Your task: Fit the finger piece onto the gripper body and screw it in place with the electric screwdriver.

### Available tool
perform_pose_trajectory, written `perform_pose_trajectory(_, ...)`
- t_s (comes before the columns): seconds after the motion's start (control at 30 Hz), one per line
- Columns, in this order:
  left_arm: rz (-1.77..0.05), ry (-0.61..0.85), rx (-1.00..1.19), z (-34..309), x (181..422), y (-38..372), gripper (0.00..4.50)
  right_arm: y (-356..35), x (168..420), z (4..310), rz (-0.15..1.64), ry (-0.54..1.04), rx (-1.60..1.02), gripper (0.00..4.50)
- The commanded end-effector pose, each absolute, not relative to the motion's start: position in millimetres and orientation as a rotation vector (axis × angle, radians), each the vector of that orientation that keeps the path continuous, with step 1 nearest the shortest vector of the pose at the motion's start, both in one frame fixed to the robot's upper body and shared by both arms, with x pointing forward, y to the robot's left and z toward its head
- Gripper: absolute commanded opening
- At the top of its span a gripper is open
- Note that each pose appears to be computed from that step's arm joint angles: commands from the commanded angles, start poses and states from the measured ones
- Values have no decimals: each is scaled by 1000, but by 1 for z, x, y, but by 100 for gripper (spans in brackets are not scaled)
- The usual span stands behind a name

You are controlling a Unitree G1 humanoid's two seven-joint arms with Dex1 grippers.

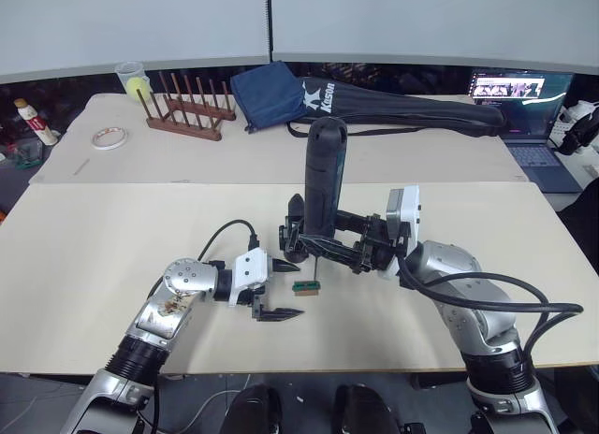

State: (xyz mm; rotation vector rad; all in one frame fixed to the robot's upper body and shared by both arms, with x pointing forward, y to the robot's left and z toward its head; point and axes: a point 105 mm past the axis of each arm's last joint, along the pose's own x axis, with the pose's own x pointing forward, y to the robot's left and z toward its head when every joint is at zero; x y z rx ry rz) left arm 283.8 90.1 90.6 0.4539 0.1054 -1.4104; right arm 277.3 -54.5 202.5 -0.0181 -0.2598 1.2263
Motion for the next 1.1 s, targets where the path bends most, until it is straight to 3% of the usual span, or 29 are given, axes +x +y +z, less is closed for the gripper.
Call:
perform_pose_trajectory(0.03,-1419,74,472,96,282,88,450,-56,272,220,1228,-362,-56,193)
perform_pose_trajectory(1.1,-1423,67,479,97,283,87,450,-57,275,212,1219,-334,-63,193)
